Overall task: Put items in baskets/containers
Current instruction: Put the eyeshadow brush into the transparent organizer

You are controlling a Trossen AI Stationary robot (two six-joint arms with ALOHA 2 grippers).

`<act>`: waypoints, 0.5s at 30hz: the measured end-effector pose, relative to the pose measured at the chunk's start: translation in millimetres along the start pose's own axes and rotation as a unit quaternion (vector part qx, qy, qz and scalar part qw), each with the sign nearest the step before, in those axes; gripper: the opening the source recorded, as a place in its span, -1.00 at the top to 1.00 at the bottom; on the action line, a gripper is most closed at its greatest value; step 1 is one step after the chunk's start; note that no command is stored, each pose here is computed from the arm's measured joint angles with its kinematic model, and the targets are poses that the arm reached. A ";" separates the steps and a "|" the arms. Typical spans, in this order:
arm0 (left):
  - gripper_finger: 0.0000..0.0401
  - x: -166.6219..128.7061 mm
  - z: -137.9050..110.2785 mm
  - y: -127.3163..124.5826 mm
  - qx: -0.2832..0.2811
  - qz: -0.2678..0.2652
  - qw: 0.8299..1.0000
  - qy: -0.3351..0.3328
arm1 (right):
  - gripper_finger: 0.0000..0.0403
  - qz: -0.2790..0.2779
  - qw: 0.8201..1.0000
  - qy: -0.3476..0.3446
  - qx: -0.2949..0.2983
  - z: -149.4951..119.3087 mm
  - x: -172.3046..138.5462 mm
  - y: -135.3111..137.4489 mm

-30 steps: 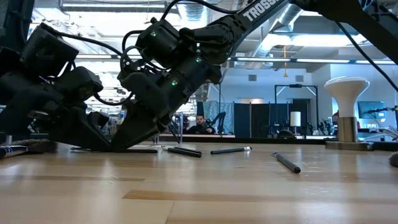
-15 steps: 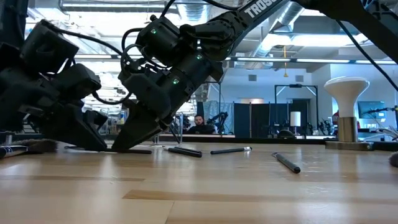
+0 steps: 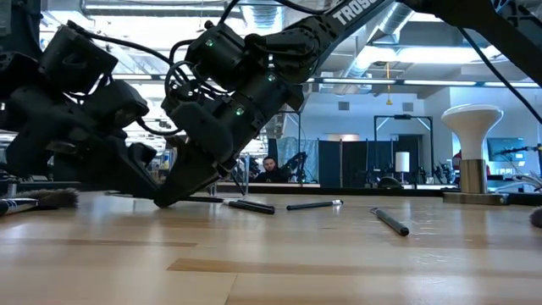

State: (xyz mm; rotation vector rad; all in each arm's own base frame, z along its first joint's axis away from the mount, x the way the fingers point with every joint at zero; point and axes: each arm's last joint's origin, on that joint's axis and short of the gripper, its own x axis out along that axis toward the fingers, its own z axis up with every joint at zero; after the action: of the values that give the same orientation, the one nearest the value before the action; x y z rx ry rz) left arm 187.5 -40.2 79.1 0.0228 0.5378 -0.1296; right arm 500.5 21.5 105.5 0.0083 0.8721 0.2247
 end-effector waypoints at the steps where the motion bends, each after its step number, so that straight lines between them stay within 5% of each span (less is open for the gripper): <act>1: 0.94 0.0 -0.1 0.2 0.000 0.002 1.000 0.000 | 0.69 0.000 1.000 0.000 0.000 0.0 -0.1 -0.3; 6: 0.94 0.0 -0.3 0.7 -0.003 0.010 1.000 0.001 | 0.93 -0.002 1.000 -0.001 0.003 0.1 -0.1 -0.8; 15: 0.73 -1.0 3.0 0.0 -0.065 0.009 0.998 -0.011 | 0.97 0.000 1.000 -0.002 0.002 0.6 -0.6 -0.7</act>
State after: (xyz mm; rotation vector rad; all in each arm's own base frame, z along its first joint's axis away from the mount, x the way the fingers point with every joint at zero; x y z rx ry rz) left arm 188.1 -40.2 82.2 -0.1008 0.5236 -0.0768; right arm 500.7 20.8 106.3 0.0123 0.8685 0.2232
